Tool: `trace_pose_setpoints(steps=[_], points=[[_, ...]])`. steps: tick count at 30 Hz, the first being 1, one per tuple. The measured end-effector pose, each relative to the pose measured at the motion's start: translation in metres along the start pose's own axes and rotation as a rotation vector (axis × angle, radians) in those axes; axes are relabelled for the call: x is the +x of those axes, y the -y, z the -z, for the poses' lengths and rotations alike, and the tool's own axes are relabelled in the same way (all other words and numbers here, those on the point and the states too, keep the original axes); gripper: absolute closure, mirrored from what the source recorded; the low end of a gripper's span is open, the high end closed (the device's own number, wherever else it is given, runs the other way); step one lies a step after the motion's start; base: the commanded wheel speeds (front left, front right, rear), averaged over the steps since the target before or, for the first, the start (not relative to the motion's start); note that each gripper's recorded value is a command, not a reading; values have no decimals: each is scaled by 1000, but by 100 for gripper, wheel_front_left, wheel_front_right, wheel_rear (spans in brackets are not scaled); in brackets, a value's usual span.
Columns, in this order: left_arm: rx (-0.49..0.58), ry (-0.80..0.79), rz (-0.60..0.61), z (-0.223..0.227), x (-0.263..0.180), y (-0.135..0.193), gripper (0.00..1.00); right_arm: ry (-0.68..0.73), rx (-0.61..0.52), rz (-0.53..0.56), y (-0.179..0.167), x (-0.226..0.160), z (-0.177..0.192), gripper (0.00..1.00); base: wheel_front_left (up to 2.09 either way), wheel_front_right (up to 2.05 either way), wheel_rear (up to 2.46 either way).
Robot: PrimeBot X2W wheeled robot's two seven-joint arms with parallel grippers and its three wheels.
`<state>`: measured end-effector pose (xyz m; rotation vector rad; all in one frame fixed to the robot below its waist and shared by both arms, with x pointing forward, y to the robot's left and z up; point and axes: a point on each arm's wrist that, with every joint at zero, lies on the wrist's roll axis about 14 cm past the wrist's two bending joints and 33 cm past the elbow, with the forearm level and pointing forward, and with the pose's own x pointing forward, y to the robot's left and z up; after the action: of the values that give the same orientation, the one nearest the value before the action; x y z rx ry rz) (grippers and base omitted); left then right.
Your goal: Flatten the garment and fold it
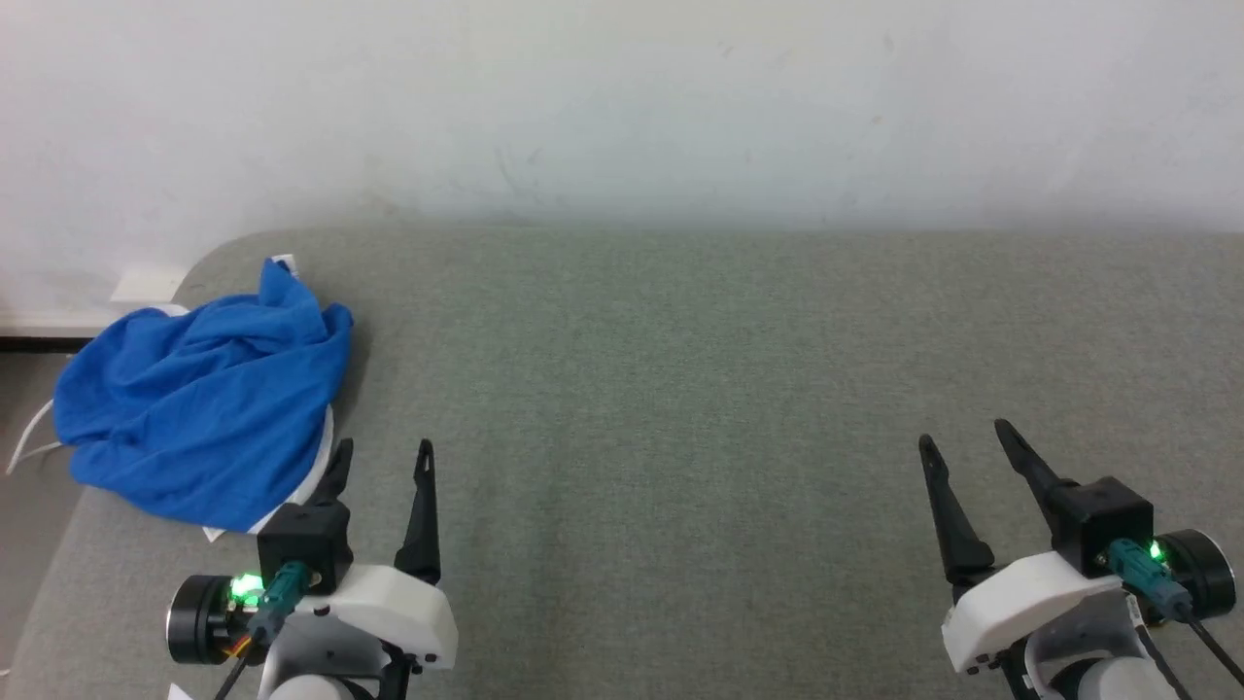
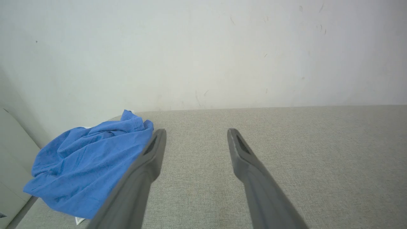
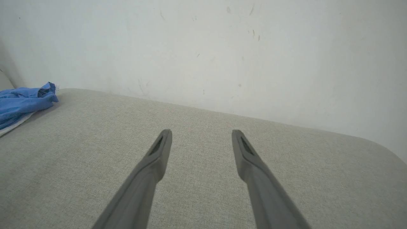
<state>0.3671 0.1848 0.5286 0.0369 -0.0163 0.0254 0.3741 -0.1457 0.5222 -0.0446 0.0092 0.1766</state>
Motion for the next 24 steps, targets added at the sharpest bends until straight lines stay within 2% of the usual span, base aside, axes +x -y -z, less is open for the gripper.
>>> trace_pose_setpoints(steps=[24], points=[[-11,40,-167,-5,-31,-51,0,41,2,-184,-60,28,-8,0,0,0,0]])
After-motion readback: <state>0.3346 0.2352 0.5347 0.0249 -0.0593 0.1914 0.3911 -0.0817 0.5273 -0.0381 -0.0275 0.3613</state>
